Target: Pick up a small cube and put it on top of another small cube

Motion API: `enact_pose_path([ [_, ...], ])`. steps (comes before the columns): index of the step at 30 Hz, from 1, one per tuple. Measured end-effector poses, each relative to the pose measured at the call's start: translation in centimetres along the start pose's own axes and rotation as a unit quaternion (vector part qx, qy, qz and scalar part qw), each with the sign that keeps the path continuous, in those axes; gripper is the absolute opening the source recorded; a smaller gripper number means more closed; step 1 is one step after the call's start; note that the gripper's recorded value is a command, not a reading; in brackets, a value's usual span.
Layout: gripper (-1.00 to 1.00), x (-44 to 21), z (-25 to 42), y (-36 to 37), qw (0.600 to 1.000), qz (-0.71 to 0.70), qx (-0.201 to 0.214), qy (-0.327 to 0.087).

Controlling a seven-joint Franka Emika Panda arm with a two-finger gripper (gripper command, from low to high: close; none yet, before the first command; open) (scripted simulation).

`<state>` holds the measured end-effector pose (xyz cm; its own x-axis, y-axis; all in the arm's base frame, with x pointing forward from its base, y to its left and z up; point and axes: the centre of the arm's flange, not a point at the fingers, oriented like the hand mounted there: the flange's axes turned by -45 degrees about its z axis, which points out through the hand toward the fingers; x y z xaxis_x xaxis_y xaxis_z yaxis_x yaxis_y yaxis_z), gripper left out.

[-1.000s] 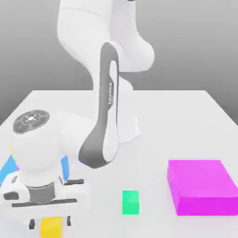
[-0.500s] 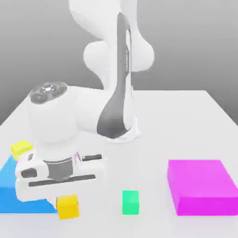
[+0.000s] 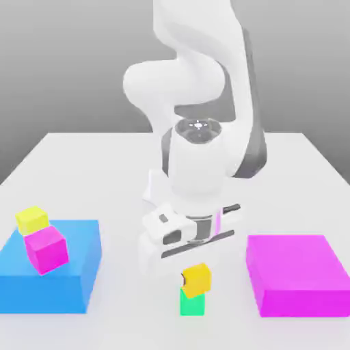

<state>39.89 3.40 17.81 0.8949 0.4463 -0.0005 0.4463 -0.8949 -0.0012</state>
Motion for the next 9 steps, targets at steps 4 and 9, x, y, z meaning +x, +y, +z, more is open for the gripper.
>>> enact_pose_path([
  [4, 1.0, -0.1, 0.2, 0.1, 1.0, 0.001, 0.0, 0.0],
  [9, 1.0, -0.1, -4.4, 0.3, 1.0, 0.003, 0.0, 0.0],
])
